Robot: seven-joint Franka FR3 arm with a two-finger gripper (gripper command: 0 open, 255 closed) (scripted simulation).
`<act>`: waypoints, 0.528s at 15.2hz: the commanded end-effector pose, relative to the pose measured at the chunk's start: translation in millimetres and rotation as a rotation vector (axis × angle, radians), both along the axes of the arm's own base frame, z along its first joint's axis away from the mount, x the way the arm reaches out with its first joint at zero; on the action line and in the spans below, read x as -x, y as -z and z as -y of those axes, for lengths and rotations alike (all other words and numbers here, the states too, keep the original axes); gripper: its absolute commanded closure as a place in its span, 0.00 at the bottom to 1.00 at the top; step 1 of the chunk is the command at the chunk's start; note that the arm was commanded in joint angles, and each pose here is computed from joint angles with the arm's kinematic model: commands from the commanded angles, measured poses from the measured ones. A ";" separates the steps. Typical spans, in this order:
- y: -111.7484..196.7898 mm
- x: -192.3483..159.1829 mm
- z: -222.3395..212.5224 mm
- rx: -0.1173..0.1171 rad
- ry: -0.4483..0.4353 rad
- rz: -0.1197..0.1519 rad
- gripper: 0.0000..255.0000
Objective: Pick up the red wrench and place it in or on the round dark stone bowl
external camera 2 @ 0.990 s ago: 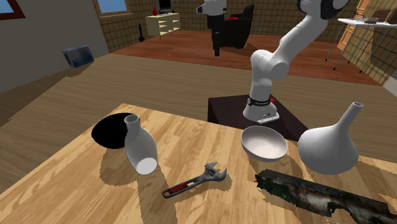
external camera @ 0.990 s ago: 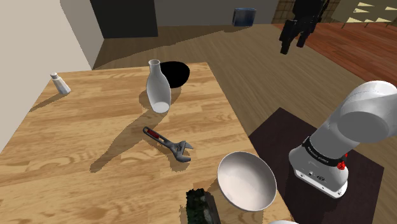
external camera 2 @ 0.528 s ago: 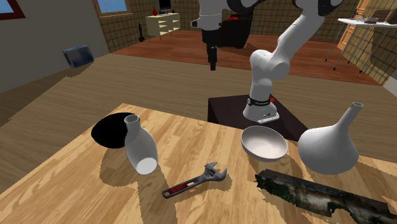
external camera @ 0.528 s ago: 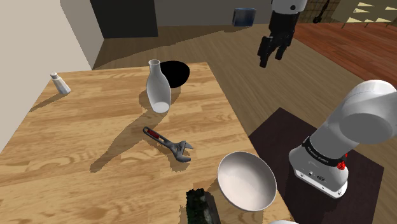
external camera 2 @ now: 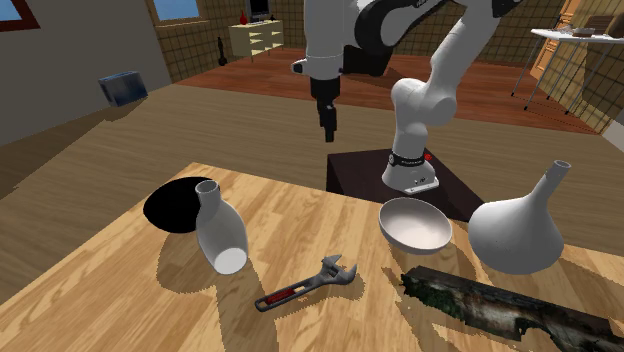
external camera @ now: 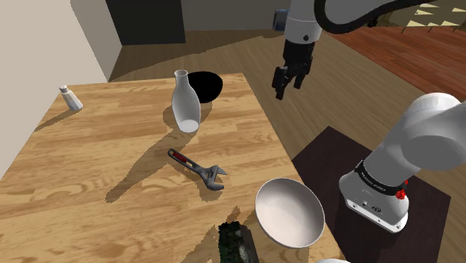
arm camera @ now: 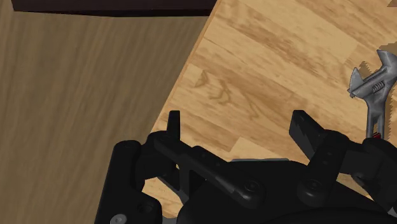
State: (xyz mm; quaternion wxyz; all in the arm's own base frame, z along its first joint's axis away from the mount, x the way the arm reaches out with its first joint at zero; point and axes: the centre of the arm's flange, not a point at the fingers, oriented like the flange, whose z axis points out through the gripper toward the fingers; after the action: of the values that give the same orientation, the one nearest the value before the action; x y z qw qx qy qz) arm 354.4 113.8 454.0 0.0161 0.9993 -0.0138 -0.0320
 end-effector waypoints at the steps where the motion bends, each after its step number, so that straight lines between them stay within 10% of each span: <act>1: 14.7 -9.9 -19.5 -0.005 -0.019 0.006 0.00; 8: 63.7 -35.8 -91.1 -0.016 -0.083 0.020 0.00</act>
State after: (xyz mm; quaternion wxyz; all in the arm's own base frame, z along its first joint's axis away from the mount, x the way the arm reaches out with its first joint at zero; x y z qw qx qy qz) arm 388.5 194.2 398.3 0.0106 0.9994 0.0234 -0.0232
